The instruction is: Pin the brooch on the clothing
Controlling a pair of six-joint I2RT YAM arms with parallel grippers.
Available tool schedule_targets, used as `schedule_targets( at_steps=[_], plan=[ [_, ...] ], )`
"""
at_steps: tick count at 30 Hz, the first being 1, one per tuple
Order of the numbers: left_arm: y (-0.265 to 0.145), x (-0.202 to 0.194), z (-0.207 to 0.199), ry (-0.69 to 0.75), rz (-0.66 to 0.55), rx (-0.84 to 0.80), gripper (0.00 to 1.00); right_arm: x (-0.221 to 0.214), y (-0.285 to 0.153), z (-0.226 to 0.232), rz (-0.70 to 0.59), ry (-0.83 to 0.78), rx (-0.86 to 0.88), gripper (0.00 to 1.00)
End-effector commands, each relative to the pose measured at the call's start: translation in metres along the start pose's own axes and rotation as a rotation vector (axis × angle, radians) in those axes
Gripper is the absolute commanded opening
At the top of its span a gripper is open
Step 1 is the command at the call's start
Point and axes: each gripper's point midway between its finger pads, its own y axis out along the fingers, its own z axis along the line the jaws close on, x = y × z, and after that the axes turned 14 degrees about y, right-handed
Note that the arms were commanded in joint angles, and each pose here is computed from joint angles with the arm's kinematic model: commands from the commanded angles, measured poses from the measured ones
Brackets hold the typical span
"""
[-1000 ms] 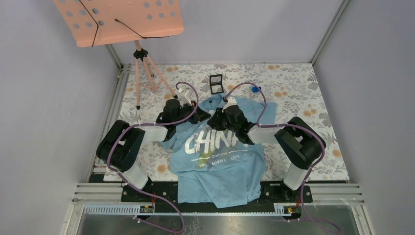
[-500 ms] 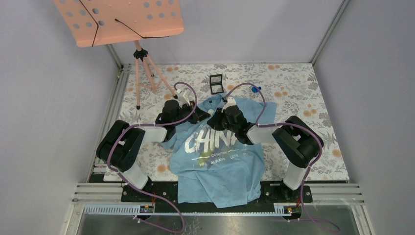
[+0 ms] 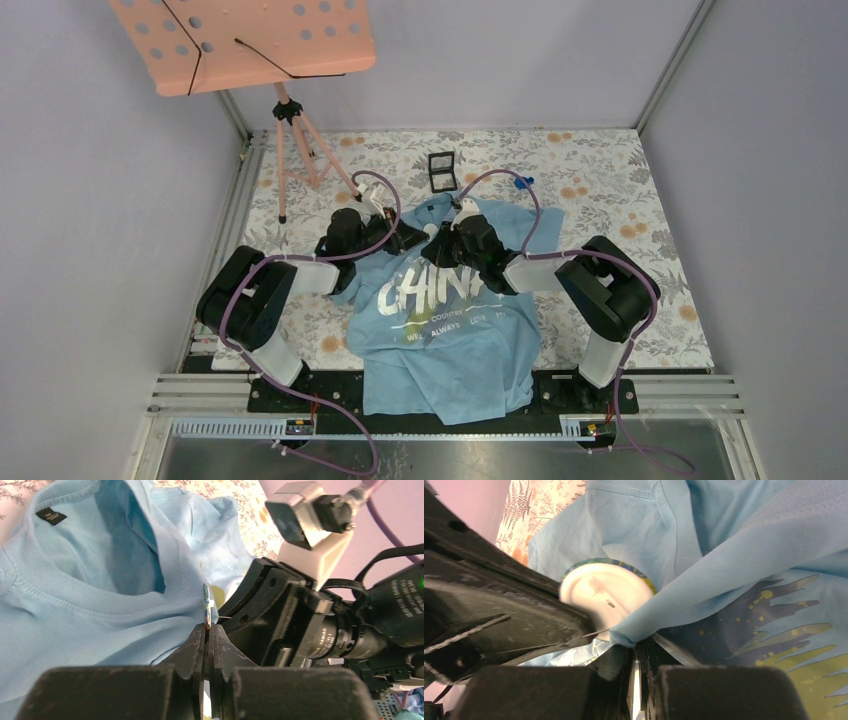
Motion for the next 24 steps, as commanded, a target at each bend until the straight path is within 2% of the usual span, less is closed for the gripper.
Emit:
schedule_targets(
  at_steps=[1,7,9,17,24],
  plan=[
    [-0.007,0.033,-0.049,0.113,-0.103,-0.216,0.00,0.003,0.009,0.004,0.011,0.016,0.008,0.02],
    [-0.008,0.032,-0.050,0.123,-0.097,-0.222,0.00,0.004,0.010,0.003,0.025,0.033,0.016,0.02],
    [-0.007,0.029,-0.046,0.121,-0.083,-0.204,0.00,0.006,0.006,0.008,0.024,0.029,0.035,0.06],
    [-0.011,0.022,-0.016,0.092,-0.027,-0.083,0.00,0.026,-0.047,0.012,-0.008,-0.082,0.029,0.41],
    [-0.013,0.016,-0.012,0.089,0.030,-0.111,0.00,0.027,-0.085,-0.017,-0.004,-0.218,-0.046,0.60]
  ],
)
